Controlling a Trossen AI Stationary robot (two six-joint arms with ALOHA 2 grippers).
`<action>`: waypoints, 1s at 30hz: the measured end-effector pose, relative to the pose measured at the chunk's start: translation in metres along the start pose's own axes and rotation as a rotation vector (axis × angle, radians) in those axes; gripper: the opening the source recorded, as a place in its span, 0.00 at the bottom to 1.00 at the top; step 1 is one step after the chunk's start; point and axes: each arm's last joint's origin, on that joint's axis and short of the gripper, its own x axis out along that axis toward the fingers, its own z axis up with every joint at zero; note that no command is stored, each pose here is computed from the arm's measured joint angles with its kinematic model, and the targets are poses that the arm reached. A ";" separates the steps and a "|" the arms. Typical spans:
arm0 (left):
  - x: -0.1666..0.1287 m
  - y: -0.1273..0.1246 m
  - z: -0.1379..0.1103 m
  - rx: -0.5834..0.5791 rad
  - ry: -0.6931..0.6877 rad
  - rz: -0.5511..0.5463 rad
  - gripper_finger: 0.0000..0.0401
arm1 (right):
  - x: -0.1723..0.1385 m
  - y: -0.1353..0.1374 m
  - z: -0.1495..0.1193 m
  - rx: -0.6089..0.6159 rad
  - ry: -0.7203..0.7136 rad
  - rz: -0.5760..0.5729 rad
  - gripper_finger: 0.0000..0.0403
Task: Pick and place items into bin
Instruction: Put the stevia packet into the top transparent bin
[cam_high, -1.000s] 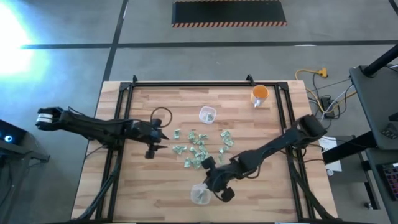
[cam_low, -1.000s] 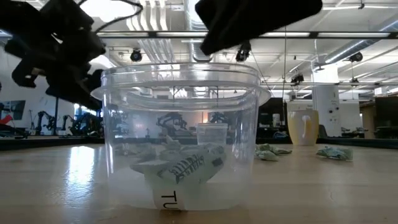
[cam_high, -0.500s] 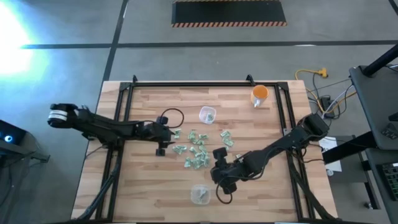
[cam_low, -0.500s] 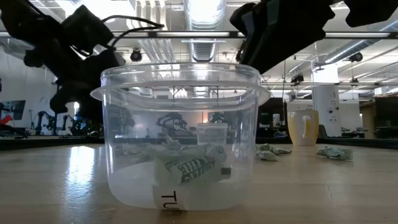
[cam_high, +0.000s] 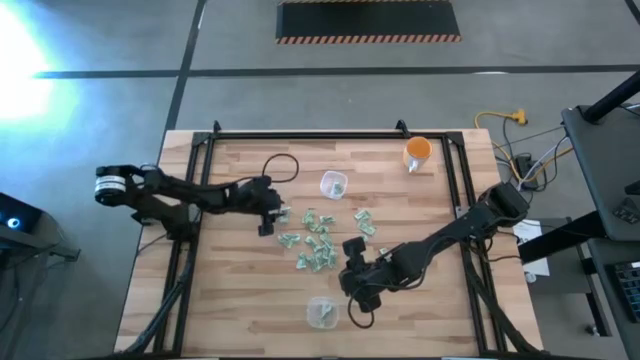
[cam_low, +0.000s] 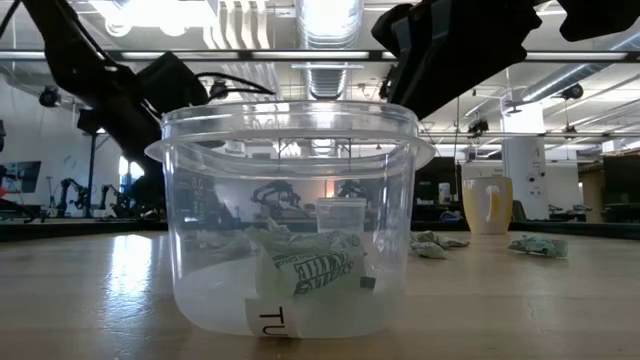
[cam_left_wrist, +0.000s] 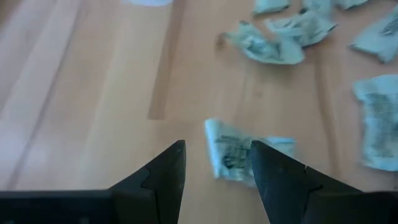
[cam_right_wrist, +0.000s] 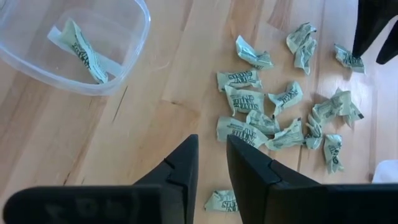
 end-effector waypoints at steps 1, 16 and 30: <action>0.001 0.001 -0.001 -0.005 0.000 -0.007 0.41 | 0.000 0.000 0.000 0.000 0.000 0.000 0.19; 0.013 0.000 -0.008 -0.015 0.030 -0.098 0.21 | 0.000 0.000 0.000 0.000 -0.001 0.001 0.18; 0.002 0.008 0.021 0.061 -0.243 0.024 0.00 | 0.000 0.000 0.000 0.003 -0.001 0.001 0.15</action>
